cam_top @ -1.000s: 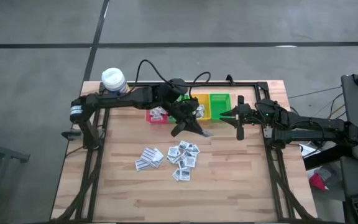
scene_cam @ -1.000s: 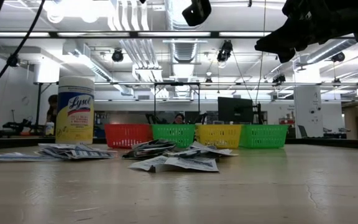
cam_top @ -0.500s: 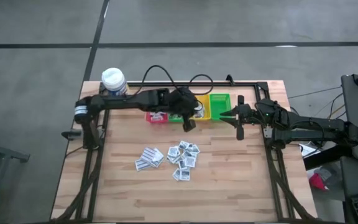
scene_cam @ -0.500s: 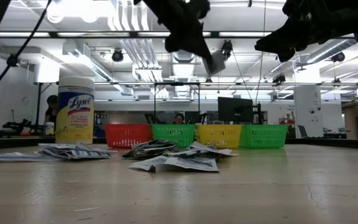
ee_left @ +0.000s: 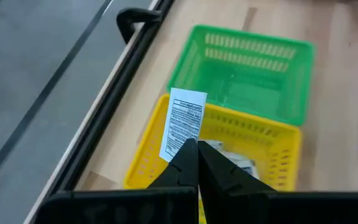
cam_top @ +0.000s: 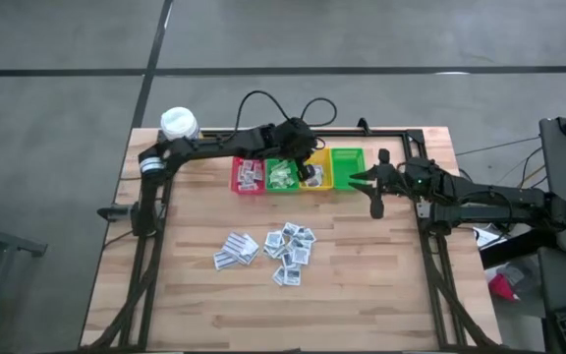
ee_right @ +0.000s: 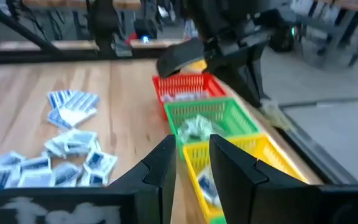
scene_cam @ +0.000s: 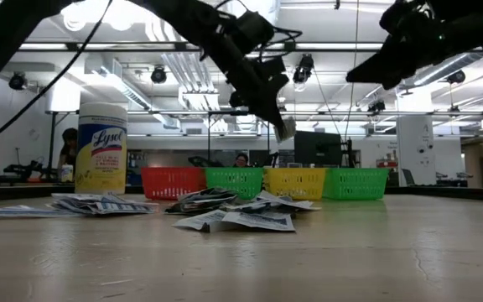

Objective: Pick & Place First Aid Supplies
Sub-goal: Put the alcohol pad into the yellow bin

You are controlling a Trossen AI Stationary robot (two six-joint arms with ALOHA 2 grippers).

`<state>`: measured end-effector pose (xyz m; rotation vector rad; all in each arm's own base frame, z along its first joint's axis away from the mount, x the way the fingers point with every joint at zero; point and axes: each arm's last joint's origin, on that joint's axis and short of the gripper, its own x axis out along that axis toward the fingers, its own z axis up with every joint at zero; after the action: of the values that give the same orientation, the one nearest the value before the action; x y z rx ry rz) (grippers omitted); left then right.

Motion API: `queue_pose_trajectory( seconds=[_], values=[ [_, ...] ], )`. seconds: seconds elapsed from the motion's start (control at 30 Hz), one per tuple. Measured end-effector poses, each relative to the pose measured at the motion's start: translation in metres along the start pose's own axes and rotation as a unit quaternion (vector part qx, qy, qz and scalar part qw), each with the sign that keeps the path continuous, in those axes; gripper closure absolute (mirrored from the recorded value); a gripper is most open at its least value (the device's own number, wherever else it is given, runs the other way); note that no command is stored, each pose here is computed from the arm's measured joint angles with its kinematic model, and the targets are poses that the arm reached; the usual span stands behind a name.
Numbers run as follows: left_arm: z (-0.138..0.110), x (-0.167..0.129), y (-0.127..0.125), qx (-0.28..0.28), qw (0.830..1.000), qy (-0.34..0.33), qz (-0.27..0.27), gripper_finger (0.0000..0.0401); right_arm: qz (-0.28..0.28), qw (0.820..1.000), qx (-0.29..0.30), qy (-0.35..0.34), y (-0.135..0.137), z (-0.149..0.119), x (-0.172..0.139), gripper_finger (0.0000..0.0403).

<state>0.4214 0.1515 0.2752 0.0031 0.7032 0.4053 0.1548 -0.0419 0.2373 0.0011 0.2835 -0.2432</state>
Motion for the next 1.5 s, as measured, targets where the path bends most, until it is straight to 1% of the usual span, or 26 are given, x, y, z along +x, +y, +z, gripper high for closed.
queue_pose_trajectory(
  seconds=[0.17,0.27,0.43,0.57,0.77,0.97,1.1,1.2,1.37,1.43,1.5],
  values=[
    [-0.008,0.022,-0.003,0.020,1.000,0.003,-0.003,0.0401,-0.010,0.999,0.032,0.020,-0.001,-0.008,0.001,0.0324],
    [-0.018,0.038,-0.009,0.029,0.999,0.022,-0.007,0.0401,-0.009,0.999,0.033,0.019,-0.001,-0.008,0.001,0.0328],
    [-0.035,0.060,-0.013,0.021,0.998,0.055,-0.010,0.0401,-0.009,0.999,0.035,0.017,-0.001,-0.008,0.001,0.0333],
    [-0.037,0.064,-0.013,0.020,0.998,0.057,-0.010,0.0401,-0.009,0.999,0.049,0.016,-0.001,-0.008,0.001,0.0329],
    [-0.039,0.067,-0.014,0.022,0.998,0.062,-0.011,0.0401,-0.009,0.999,0.047,0.014,-0.001,-0.007,0.001,0.0320],
    [-0.045,0.073,-0.017,0.013,0.997,0.071,-0.034,0.0401,-0.009,0.999,0.047,0.013,-0.001,-0.007,0.001,0.0314],
    [-0.045,0.073,-0.018,0.010,0.997,0.071,-0.034,0.0398,-0.009,0.999,0.047,0.013,-0.001,-0.007,0.001,0.0317],
    [-0.045,0.073,-0.018,0.009,0.997,0.071,-0.034,0.0373,-0.009,0.999,0.047,0.013,-0.001,-0.007,0.001,0.0322],
    [-0.044,0.072,-0.017,0.004,0.997,0.071,-0.033,0.0297,-0.009,0.999,0.047,0.013,-0.001,-0.007,0.001,0.0329],
    [-0.041,0.066,-0.016,0.004,0.996,0.077,-0.032,0.0266,-0.009,0.999,0.046,0.013,-0.001,-0.007,0.001,0.0330],
    [-0.031,0.053,-0.014,0.002,0.997,0.072,-0.031,0.0243,-0.009,0.999,0.045,0.013,-0.001,-0.007,0.001,0.0330]
  ],
)
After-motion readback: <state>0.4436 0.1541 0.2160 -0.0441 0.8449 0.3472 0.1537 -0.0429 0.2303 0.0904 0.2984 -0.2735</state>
